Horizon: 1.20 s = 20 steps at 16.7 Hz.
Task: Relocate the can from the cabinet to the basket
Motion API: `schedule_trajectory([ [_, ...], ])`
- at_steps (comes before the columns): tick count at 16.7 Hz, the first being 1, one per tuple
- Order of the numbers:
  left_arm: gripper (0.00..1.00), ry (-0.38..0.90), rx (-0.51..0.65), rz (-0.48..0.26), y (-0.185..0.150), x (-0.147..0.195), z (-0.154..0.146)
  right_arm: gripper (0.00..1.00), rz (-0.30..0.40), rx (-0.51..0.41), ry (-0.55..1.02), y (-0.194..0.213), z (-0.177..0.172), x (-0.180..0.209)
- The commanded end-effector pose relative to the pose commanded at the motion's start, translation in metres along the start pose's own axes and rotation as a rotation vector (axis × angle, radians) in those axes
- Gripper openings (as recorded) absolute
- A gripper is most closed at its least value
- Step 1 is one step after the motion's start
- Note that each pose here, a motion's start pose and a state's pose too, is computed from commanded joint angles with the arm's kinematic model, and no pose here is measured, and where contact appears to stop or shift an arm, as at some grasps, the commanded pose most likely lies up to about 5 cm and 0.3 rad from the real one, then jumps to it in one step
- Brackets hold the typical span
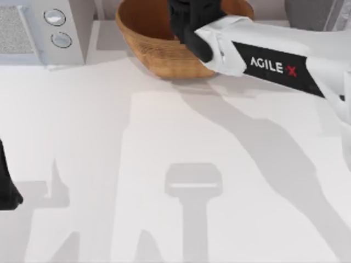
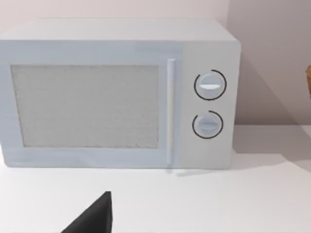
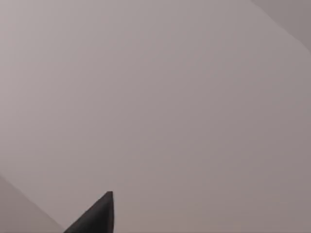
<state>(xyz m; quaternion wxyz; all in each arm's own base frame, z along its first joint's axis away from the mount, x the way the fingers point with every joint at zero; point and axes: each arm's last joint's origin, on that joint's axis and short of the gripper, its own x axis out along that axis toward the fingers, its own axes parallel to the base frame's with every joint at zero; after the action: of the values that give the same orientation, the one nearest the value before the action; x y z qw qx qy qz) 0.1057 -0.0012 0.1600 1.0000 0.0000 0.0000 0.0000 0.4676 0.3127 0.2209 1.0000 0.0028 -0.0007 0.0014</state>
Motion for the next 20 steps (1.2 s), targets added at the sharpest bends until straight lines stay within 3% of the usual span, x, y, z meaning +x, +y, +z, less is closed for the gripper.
schedule_trajectory([
  [13, 1.0, 0.0, 0.0, 0.0, 0.0, 0.0, 0.0, 1.0, 0.002, 0.002, -0.003, -0.001, 0.003, -0.001],
  [16, 1.0, 0.0, 0.0, 0.0, 0.0, 0.0, 0.0, 1.0, -0.002, 0.01, -0.016, -0.022, 0.029, -0.006],
  [20, 1.0, 0.0, 0.0, 0.0, 0.0, 0.0, 0.0, 1.0, -0.001, 0.009, -0.024, -0.079, 0.083, -0.035],
])
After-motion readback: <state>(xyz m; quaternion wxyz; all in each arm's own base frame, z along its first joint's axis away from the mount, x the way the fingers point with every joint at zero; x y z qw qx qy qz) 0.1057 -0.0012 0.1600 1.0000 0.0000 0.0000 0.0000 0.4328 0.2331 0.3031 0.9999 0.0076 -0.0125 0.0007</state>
